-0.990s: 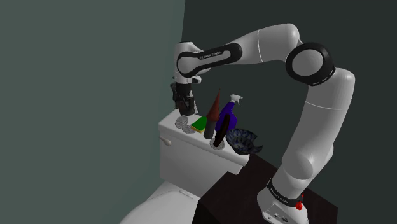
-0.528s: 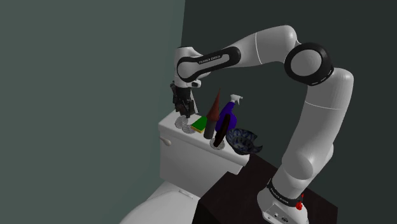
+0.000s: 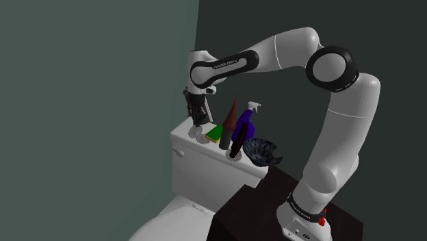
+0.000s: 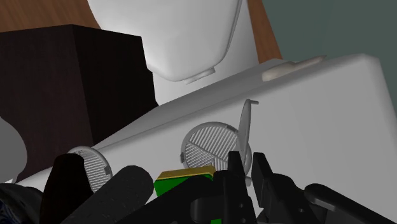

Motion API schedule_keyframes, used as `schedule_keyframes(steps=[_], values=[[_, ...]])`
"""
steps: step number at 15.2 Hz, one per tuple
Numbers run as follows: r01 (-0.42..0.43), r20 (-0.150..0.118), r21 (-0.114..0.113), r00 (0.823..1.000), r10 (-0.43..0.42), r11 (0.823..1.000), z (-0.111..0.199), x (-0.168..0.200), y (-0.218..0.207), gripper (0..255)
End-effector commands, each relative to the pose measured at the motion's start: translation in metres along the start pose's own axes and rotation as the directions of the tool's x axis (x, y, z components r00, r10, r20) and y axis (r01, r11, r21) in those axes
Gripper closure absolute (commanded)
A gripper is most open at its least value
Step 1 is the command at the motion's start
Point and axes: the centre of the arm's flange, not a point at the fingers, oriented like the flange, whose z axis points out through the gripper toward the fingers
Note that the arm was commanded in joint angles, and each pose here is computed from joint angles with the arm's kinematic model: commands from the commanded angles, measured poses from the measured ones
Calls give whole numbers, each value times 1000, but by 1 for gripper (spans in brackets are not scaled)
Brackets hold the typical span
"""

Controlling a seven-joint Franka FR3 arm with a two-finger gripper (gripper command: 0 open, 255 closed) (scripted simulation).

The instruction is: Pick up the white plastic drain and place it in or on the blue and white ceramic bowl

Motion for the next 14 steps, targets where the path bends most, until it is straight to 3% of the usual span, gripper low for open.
schedule_keyframes(steps=[1, 5, 14], values=[[0, 0, 0, 1000, 0, 1000, 0, 0, 0, 255], [0, 0, 0, 1000, 0, 1000, 0, 0, 0, 255], [0, 0, 0, 1000, 0, 1000, -47, 0, 7, 255]])
